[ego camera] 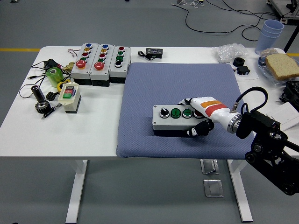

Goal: Pick up the button,place it on the desk,press the button,press the button

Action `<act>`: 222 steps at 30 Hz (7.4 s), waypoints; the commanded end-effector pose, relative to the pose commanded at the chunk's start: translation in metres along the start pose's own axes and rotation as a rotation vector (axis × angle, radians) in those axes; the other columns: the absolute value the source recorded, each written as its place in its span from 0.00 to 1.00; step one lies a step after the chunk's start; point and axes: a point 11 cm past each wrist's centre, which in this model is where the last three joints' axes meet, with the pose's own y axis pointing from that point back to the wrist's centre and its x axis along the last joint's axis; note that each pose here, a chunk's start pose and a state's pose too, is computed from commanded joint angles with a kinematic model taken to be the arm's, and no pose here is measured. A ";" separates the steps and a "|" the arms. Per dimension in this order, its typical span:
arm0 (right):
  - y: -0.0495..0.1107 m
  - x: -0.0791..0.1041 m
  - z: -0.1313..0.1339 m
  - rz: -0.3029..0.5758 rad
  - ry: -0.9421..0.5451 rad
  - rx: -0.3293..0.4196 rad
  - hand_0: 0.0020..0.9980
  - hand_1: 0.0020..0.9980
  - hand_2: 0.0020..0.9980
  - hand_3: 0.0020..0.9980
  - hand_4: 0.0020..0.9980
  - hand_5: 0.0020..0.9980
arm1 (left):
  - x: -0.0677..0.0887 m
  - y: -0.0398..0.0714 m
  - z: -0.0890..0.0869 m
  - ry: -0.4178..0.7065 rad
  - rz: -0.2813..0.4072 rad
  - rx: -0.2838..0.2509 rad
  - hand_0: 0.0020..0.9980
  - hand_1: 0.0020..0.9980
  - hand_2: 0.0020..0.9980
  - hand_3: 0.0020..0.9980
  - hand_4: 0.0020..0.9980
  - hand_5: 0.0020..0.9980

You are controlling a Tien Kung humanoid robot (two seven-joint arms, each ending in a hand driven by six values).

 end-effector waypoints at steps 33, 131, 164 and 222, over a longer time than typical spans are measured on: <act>0.024 0.030 -0.017 0.062 -0.124 0.011 0.93 0.83 0.95 0.95 0.96 0.05 | 0.007 0.001 0.003 0.002 0.013 -0.007 0.65 0.65 0.64 0.54 0.31 0.85; 0.046 0.005 -0.002 0.046 -0.162 -0.134 0.14 0.00 0.19 0.64 0.91 0.60 | 0.009 0.001 0.003 -0.012 0.019 -0.004 0.65 0.65 0.64 0.54 0.31 0.85; 0.053 0.032 -0.027 0.259 0.014 -0.025 0.90 0.74 0.84 0.88 1.00 0.31 | 0.007 0.001 0.002 -0.019 0.013 -0.002 0.65 0.65 0.64 0.54 0.31 0.85; 0.054 0.050 0.040 0.526 -1.038 0.066 0.73 0.69 0.72 0.69 0.81 0.34 | 0.007 0.001 0.003 -0.018 0.012 -0.007 0.65 0.65 0.64 0.55 0.31 0.85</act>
